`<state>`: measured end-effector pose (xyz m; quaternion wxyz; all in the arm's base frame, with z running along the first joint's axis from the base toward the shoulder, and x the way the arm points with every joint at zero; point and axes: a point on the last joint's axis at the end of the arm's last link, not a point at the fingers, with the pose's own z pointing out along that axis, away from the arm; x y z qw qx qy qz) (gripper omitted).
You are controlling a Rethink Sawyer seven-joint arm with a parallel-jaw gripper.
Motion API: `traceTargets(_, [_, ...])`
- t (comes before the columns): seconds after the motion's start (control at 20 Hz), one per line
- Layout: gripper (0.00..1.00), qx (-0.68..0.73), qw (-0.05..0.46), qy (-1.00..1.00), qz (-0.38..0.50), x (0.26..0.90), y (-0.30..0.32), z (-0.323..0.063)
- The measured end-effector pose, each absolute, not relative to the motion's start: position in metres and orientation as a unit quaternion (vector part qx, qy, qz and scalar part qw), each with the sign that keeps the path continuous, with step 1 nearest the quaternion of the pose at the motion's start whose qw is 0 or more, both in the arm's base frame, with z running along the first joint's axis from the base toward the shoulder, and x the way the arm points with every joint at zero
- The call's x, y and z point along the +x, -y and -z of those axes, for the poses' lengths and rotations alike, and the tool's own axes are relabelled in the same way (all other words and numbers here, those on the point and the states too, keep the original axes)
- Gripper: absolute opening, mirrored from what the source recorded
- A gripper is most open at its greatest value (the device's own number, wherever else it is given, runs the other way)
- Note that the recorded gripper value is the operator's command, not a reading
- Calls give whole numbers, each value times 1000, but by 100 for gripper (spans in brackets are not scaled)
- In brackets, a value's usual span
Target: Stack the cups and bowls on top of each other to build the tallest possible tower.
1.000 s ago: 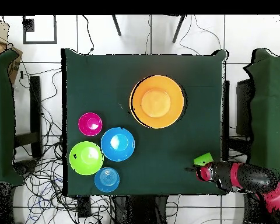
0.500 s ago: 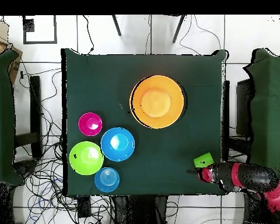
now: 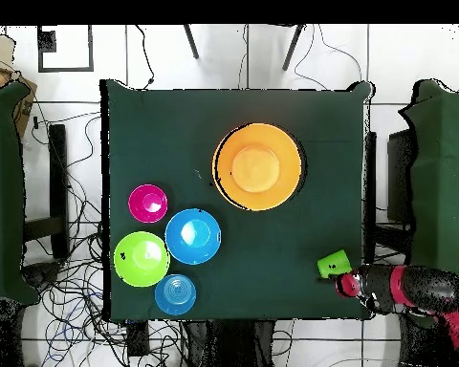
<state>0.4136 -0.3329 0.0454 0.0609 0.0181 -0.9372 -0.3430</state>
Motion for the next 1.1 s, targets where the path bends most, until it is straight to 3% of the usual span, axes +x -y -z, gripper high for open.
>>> traceTargets(1.1, [100, -2, 72, 938, 338, 415, 374, -47])
